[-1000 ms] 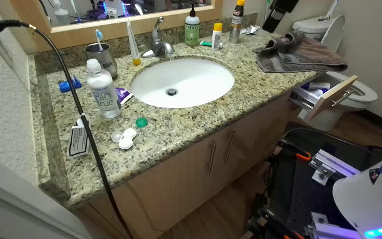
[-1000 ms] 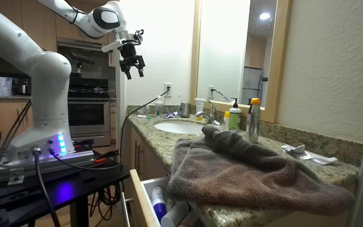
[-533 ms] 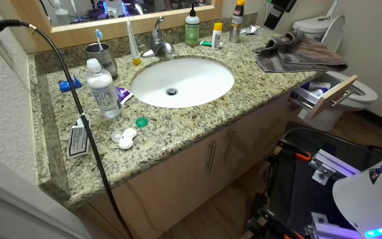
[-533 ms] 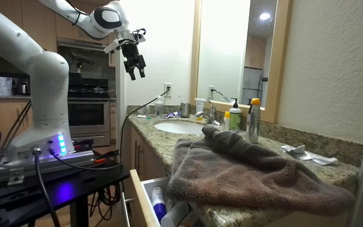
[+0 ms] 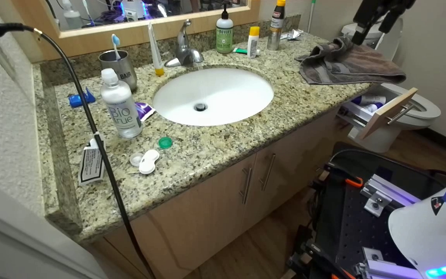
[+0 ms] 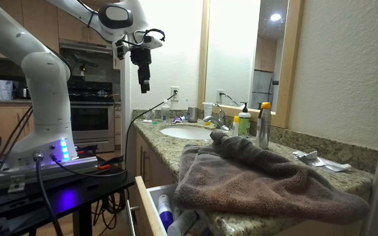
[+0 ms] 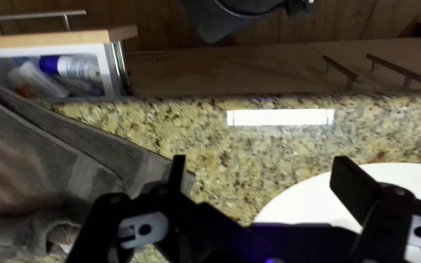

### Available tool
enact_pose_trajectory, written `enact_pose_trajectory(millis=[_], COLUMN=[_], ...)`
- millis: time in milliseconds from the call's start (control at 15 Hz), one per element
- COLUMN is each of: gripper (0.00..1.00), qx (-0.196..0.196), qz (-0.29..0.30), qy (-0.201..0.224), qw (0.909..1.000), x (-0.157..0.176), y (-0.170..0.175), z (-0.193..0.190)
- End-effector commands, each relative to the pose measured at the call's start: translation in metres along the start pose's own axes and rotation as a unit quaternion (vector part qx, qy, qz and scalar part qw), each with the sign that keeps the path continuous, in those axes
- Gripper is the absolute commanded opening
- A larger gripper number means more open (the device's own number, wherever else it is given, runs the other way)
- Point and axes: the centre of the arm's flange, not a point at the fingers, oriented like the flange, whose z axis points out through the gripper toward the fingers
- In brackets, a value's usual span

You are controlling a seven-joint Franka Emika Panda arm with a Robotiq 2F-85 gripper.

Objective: Close the top drawer under the towel

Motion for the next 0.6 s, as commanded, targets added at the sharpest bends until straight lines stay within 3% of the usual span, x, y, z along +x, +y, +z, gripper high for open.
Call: enact_pose_trajectory(millis=[0, 67, 267, 333, 533], gripper=[1.0, 1.0, 1.0, 1.0, 1.0], qx=[0.003, 0.001, 0.001, -0.023, -0.026], qz=[0.08, 0.044, 0.069, 0.072, 0.15], qy=[-0.064, -0.036, -0.056, -0.053, -0.091], qw=[0.9947, 0.9984, 0.9961, 0.9957, 0.9842], x=[-0.038, -0.009, -0.013, -0.008, 0.004], y=[0.019, 0.022, 0.026, 0.015, 0.038], z=[0.039, 0.016, 0.022, 0.023, 0.045])
